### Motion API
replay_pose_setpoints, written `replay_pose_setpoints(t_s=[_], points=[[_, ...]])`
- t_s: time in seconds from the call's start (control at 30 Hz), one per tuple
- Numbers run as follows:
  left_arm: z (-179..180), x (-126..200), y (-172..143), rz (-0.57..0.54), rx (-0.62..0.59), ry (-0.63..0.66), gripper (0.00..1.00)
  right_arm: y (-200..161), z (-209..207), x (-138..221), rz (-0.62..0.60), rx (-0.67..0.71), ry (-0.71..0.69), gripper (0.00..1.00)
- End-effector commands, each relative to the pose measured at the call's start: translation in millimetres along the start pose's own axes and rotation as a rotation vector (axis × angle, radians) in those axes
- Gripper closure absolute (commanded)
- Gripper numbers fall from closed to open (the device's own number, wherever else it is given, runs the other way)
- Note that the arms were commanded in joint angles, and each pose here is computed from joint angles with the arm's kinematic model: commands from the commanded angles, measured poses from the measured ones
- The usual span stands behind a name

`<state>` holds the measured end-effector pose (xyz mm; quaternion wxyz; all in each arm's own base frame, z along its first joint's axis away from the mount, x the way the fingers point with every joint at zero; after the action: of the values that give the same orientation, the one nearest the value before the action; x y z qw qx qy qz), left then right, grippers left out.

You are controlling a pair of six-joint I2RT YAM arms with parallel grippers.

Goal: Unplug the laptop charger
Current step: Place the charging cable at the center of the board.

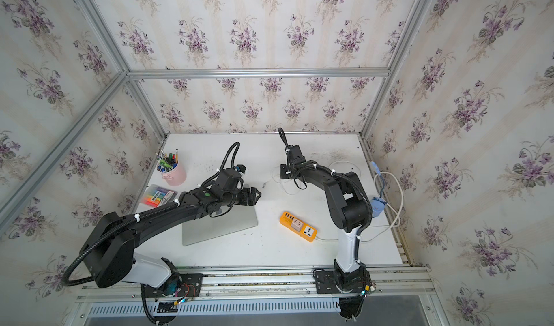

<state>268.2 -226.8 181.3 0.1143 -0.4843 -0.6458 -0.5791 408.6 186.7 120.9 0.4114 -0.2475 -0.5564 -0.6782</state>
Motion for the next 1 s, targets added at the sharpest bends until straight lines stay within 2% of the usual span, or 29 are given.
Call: replay_pose_setpoints(t_s=[0.0, 0.27, 0.43, 0.53, 0.67, 0.73, 0.87, 0.93, 0.97], points=[[-5.5, -0.5, 4.9, -0.026, 0.02, -0.062, 0.17, 5.9, 2.0, -4.2, -0.027, 0.024, -0.002, 0.91], [-4.6, -0.6, 3.7, -0.027, 0.021, -0.067, 0.18, 11.3, 2.2, -4.2, -0.034, 0.04, -0.024, 0.8], [-5.4, -1.9, 4.2, -0.028, 0.02, -0.079, 0.18, 20.3, 5.2, 5.1, -0.064, 0.059, -0.025, 0.79], [-6.9, -3.4, 4.5, -0.033, 0.03, -0.098, 0.18, 28.6, 12.0, 24.0, -0.097, 0.076, -0.012, 0.77], [-13.6, -15.2, 1.3, -0.028, 0.079, -0.189, 0.2, 31.7, 20.6, 72.1, -0.169, 0.089, -0.012, 0.76], [-19.8, -23.0, -2.0, -0.022, 0.11, -0.245, 0.21, 13.0, 19.6, 94.6, -0.18, 0.086, -0.014, 0.75], [-35.1, -39.4, -10.6, 0.006, 0.139, -0.353, 0.25, -57.6, 7.1, 123.2, -0.148, 0.041, 0.016, 0.73], [-42.7, -46.9, -14.4, 0.017, 0.149, -0.393, 0.27, -83.6, -5.6, 138.0, -0.167, -0.031, 0.021, 0.73], [-46.0, -50.9, -16.4, 0.026, 0.154, -0.409, 0.28, -100.6, -0.6, 147.3, -0.17, -0.032, 0.061, 0.72]])
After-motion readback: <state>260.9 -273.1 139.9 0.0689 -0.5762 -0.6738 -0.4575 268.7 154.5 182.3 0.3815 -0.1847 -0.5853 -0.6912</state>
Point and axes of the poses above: each gripper's point midway between its finger pads, its own x axis back along the fingers, its own z axis along the line the jaws close on, y = z × x, the point moved 8 cm from there along x, back along the fingers, and after that the axes turned 8 degrees about -x, right-handed, at the moved point
